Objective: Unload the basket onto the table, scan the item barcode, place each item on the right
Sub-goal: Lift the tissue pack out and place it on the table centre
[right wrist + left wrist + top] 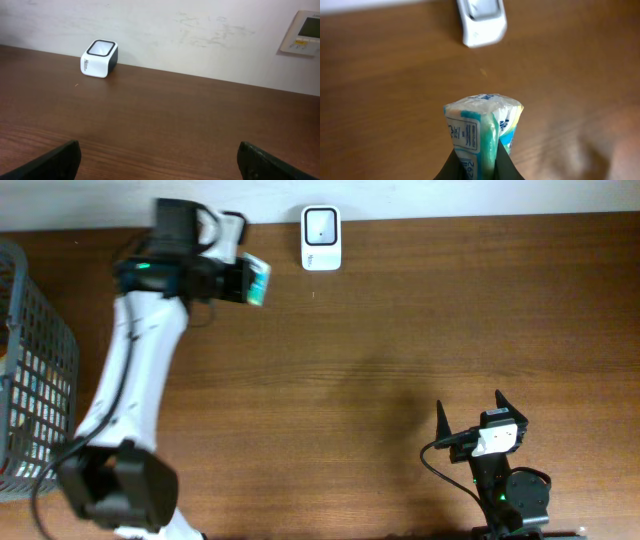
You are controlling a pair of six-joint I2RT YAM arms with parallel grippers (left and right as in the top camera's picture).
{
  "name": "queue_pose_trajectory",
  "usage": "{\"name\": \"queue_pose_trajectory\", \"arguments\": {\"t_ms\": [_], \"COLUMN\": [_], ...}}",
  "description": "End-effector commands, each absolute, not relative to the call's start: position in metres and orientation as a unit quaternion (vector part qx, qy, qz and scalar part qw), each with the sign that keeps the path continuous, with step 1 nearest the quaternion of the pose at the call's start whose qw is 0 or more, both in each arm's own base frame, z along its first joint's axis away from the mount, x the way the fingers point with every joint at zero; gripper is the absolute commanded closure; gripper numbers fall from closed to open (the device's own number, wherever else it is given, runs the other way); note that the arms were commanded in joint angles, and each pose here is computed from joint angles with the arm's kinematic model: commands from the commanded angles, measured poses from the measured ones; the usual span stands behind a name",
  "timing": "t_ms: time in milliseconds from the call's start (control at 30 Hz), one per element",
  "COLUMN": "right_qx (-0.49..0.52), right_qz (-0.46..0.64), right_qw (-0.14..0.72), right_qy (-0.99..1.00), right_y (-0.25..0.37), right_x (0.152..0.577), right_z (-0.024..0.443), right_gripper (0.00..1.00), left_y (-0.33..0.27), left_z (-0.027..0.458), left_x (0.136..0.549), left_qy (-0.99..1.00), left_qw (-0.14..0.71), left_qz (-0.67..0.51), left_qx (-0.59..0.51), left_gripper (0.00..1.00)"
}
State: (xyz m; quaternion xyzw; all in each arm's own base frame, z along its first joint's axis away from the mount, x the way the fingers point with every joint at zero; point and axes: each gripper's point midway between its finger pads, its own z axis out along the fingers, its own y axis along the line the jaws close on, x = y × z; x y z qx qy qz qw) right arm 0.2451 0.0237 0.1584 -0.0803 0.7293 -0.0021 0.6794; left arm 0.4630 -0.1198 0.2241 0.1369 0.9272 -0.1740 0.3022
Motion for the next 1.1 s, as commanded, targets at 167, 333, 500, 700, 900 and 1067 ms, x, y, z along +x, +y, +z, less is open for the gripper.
{"name": "queue_pose_trajectory", "arguments": {"t_ms": [167,333,500,700,900,1067], "right_qx": [-0.079,-0.079,-0.079,-0.079,-0.079,-0.079], "right_qz": [-0.006,-0.006,-0.006,-0.006,-0.006,-0.006], "right_qw": [0.678,0.678,0.678,0.678,0.678,0.678], "right_qy": [0.73,0.73,0.73,0.73,0.73,0.73], "right_y": [0.023,0.023,0.023,0.023,0.023,0.023], "right_x": [0.245,0.245,0.245,0.245,0.245,0.245], "right_z": [0.155,0.155,0.155,0.155,0.155,0.155], "right_gripper": [0.01,0.01,0.01,0.01,0.01,0.01], "left_y": [-0.219,-0.269,-0.305,-0.315,-0.313,-0.302], "left_z": [0.127,0.077,0.043,0.041,0.037,0.087], "left_x": [0.44,0.412,0.396,0.392,0.388,0.408], "left_qy": [0.938,0.958,0.974,0.975,0.976,0.965], "left_qw": [0.136,0.052,0.044,0.055,0.047,0.109], "left_qz": [-0.292,-0.272,-0.218,-0.209,-0.204,-0.221], "left_qx": [0.129,0.072,0.043,0.058,0.059,0.088], "left_gripper": [1.0,1.0,1.0,1.0,0.01,0.01]}}
